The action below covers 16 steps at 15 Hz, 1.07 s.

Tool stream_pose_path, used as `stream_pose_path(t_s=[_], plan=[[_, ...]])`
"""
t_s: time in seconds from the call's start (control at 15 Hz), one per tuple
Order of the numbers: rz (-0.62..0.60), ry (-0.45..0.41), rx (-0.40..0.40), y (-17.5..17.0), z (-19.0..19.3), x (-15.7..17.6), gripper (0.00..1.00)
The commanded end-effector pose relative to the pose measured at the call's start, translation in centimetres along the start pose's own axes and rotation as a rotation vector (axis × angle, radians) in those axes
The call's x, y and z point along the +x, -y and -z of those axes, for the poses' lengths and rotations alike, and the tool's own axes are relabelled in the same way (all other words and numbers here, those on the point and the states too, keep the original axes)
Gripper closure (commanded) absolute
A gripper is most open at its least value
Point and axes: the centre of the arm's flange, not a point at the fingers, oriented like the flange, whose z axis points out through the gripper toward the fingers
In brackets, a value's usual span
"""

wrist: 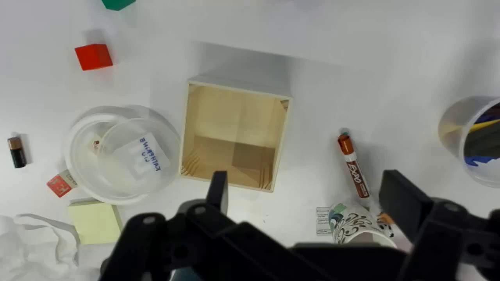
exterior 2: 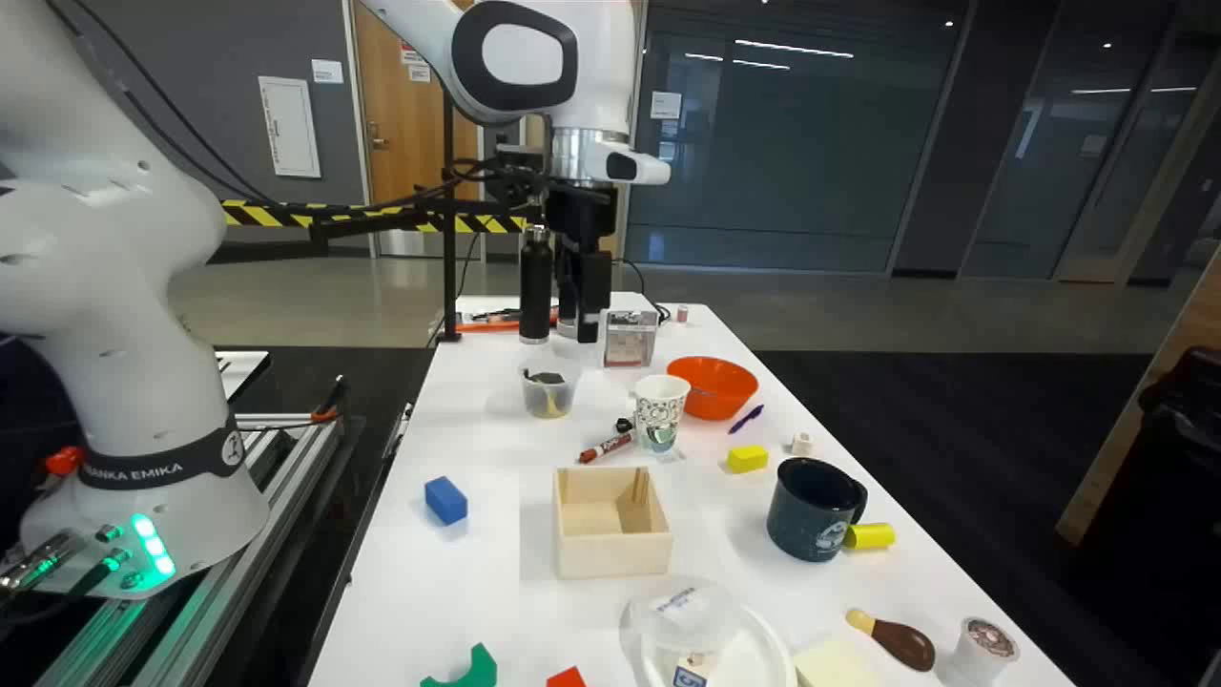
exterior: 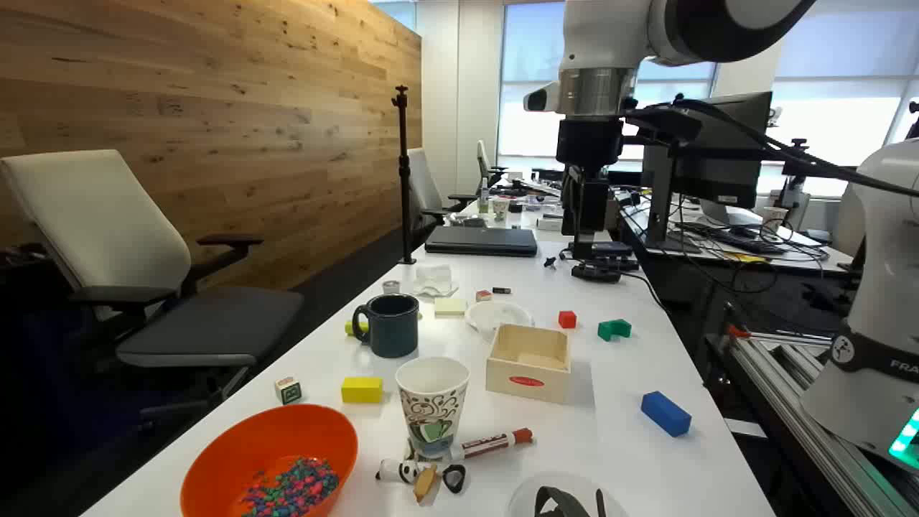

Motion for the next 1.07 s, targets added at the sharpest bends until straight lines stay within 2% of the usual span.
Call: stream_pose_path(t_s=[0.0, 0.67, 1.0], plan=[[0.000, 0.000, 0.000, 0.0, 0.0, 0.0, 0.00], [-0.013, -0.015, 0.001, -0.2, -0.2, 0.0, 0.00], [-0.056, -0.145, 0.020, -4.0, 0.4, 1.1, 0.00]])
